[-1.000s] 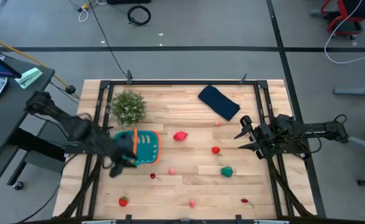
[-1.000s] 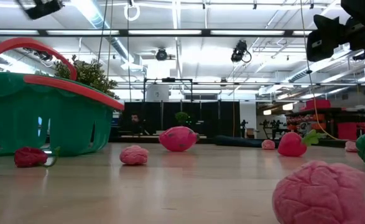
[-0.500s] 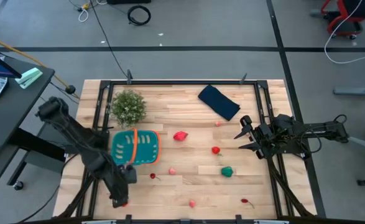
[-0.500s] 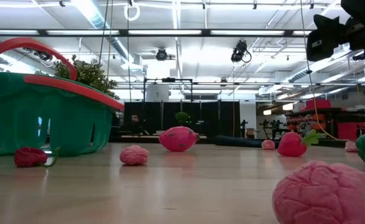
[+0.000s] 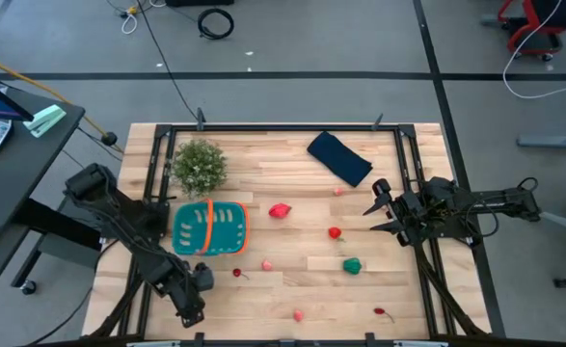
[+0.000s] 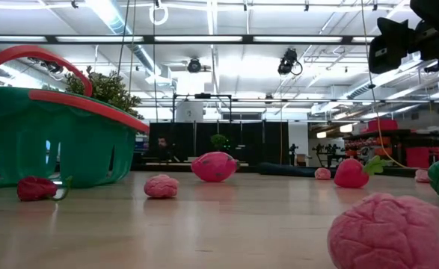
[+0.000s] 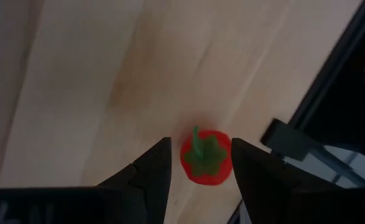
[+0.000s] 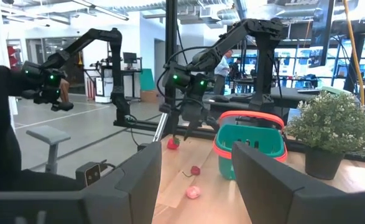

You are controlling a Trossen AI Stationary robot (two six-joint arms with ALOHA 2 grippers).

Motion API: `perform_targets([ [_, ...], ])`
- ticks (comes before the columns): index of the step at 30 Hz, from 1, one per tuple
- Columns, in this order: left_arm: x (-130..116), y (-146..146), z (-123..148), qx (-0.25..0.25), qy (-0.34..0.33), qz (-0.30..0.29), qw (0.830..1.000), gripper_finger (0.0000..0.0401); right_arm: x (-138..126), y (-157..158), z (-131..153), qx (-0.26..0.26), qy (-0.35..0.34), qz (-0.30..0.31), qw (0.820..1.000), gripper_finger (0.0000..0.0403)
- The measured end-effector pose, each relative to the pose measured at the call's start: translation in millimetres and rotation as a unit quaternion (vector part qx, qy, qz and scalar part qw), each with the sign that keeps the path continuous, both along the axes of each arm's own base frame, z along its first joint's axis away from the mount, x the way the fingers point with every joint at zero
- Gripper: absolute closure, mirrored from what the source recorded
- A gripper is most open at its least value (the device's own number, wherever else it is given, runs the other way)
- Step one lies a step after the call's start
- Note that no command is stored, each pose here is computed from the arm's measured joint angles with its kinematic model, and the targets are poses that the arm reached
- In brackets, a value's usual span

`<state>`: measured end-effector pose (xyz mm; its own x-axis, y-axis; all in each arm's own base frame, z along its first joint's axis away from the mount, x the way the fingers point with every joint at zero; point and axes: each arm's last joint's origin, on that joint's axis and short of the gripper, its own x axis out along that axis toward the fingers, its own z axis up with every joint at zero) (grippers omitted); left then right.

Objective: Pick and placing Produce into tupperware
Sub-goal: Put the strawberry into the green basket

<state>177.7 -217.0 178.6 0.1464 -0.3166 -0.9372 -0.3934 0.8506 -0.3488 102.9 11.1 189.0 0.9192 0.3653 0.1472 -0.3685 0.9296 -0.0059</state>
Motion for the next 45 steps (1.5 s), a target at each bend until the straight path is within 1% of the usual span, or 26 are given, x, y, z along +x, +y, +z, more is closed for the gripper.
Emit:
perform_targets([
  [3,1,-1,-5,0.006,0.007,0.004,1.000,0.0229,0,0,-1,0.003,0.007,0.000,1.000,0.0199],
  [6,1,-2,-7,0.007,0.016,0.025,1.000,0.0229,1,0,-5,0.011,0.032,0.001,0.999,0.0199],
  [10,2,-1,-9,0.013,0.015,0.044,0.999,0.0229,1,0,-11,0.036,0.075,0.004,0.996,0.0199],
  [15,3,0,-9,0.026,-0.001,0.047,0.999,0.0230,1,0,-13,0.081,0.101,0.008,0.992,0.0199],
  [17,3,0,-9,0.027,-0.001,0.047,0.999,0.0237,1,0,-13,0.101,0.109,0.009,0.989,0.0199],
  [19,3,0,-9,0.027,-0.002,0.043,0.999,0.0252,1,0,-13,0.111,0.113,0.010,0.987,0.0199],
  [22,3,0,-9,0.031,-0.011,0.017,0.999,0.0289,1,0,-13,0.113,0.113,0.010,0.987,0.0199],
  [27,3,0,-9,0.037,-0.020,-0.015,0.999,0.0378,1,0,-13,0.113,0.113,0.010,0.987,0.0199],
  [28,3,0,-9,0.037,-0.021,-0.017,0.999,0.0388,1,0,-13,0.113,0.113,0.010,0.987,0.0199],
  [33,3,0,-9,0.038,-0.022,-0.020,0.999,0.0386,1,0,-13,0.110,0.112,0.010,0.987,0.0199],
  [35,4,1,-9,0.046,-0.031,-0.014,0.998,0.0392,1,0,-13,0.109,0.112,0.010,0.988,0.0199],
  [37,5,2,-8,0.062,-0.049,0.006,0.997,0.0394,1,0,-13,0.109,0.112,0.010,0.988,0.0199],
  [40,8,4,-7,0.084,-0.077,0.058,0.992,0.0393,1,0,-13,0.108,0.111,0.010,0.988,0.0199],
  [42,11,2,-1,0.092,-0.098,0.071,0.988,0.0395,1,0,-13,0.097,0.107,0.008,0.990,0.0199],
  [45,18,-4,15,0.101,-0.133,0.068,0.984,0.0395,1,0,-13,0.071,0.097,0.006,0.993,0.0199],
])
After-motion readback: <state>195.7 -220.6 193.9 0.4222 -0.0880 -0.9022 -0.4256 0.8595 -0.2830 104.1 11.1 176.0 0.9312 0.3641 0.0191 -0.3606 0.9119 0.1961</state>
